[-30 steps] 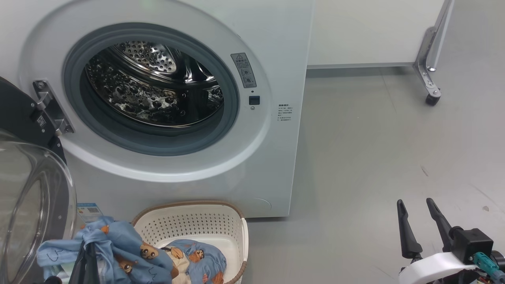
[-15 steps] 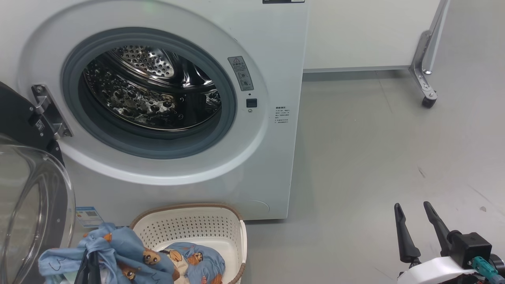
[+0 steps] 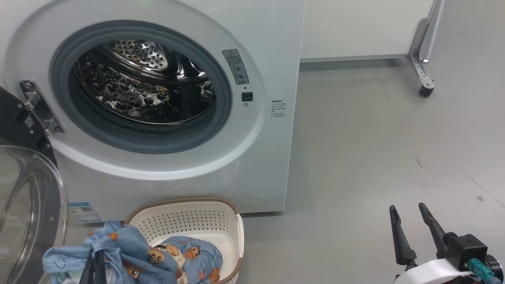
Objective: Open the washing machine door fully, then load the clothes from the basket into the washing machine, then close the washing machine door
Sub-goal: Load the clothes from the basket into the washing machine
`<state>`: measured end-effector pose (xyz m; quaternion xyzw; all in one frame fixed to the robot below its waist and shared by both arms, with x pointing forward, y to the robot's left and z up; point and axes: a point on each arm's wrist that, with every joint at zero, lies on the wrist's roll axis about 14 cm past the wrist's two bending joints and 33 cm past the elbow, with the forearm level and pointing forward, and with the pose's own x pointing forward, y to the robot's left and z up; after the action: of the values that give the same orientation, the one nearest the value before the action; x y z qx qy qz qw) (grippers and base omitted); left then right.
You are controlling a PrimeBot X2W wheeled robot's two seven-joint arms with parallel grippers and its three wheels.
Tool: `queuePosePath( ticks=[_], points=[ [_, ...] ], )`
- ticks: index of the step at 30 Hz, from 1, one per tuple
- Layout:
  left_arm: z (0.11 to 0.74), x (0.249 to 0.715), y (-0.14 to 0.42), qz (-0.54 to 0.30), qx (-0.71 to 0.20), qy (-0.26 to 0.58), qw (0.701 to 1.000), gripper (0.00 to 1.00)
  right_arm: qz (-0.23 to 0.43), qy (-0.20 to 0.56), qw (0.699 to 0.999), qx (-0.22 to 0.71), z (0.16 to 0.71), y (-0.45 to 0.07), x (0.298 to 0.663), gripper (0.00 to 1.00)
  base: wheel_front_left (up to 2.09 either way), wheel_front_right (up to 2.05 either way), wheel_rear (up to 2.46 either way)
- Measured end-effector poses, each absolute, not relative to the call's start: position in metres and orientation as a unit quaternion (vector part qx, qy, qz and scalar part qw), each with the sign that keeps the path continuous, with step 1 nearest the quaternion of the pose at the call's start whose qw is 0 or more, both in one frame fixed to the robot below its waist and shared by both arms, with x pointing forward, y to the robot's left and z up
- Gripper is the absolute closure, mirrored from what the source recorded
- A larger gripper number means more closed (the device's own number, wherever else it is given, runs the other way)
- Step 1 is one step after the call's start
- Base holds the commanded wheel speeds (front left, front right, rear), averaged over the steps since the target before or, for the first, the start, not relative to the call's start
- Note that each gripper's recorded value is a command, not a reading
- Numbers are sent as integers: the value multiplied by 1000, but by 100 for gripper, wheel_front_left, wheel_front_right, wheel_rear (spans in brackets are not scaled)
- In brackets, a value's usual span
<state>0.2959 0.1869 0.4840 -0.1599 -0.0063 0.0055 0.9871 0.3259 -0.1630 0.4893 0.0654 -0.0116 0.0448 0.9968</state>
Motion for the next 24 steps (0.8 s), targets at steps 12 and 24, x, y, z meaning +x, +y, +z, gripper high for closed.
queuePosePath(
  ticks=[12, 24],
  points=[
    [492, 327, 171, -21, -154, -14, 988, 100, 40, 9, 996, 83, 477, -162, 324, 0, 0, 0, 0],
    [525, 406, 171, -21, -150, -63, 986, 100, 27, 15, 995, 95, 474, -167, 341, 0, 0, 0, 0]
  ],
)
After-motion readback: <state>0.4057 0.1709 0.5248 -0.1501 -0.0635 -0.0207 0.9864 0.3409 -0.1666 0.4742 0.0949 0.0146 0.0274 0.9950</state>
